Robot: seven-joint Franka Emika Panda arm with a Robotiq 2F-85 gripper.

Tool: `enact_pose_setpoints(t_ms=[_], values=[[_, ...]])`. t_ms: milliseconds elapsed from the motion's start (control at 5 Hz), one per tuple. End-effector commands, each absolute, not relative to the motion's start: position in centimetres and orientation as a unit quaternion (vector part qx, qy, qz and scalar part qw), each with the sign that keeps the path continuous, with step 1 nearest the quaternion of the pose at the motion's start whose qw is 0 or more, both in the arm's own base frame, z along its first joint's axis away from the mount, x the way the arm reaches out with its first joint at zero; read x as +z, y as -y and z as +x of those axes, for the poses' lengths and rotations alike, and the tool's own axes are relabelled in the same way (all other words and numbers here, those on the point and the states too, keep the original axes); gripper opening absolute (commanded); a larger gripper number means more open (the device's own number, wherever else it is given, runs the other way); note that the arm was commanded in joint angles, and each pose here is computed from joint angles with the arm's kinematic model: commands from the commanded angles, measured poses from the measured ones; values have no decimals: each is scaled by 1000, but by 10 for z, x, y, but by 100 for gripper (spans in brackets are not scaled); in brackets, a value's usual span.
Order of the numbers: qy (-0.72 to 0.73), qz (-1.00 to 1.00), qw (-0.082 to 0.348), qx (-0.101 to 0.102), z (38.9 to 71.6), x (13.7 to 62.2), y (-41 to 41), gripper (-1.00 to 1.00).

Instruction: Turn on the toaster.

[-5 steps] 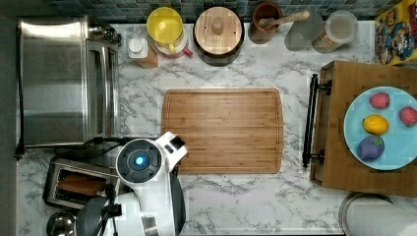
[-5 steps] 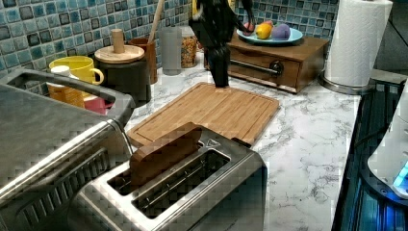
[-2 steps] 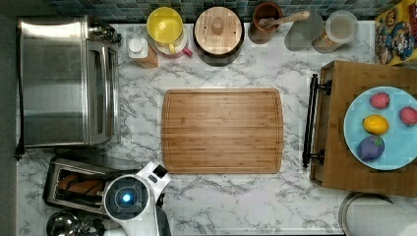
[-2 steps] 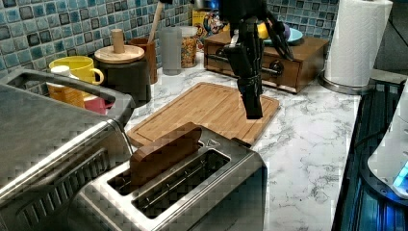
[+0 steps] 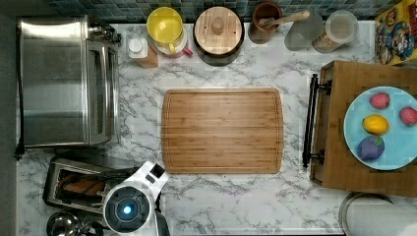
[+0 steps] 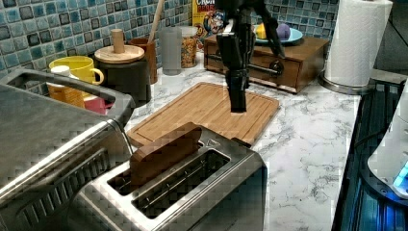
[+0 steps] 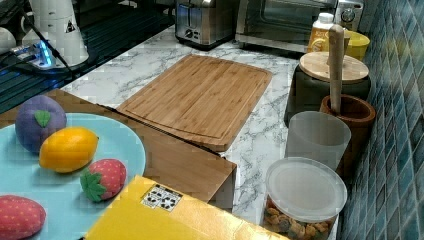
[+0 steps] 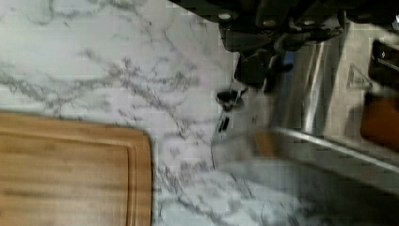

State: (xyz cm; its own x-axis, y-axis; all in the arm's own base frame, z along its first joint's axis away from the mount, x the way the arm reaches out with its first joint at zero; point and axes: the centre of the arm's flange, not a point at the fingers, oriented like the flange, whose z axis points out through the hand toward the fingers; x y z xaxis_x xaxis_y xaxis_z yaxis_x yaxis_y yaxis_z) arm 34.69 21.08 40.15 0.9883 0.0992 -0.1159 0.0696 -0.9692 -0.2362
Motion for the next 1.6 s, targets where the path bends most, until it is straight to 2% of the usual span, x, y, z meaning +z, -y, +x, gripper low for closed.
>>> enact_pose_setpoints(t_ms=[200,400,600,800,1000,1200,1400,1600], values=[[39,-987,122,94,333,378,-246,-100],[29,-988,123,91,335,380,-249,-100],[5,-990,119,74,338,374,-247,-100],[-11,-990,115,76,344,367,-248,-100],[-25,-992,91,87,349,349,-251,-100],[-64,-991,59,104,362,325,-236,-100],[-110,-984,60,123,375,306,-208,-100],[-142,-973,52,177,373,274,-183,-100]])
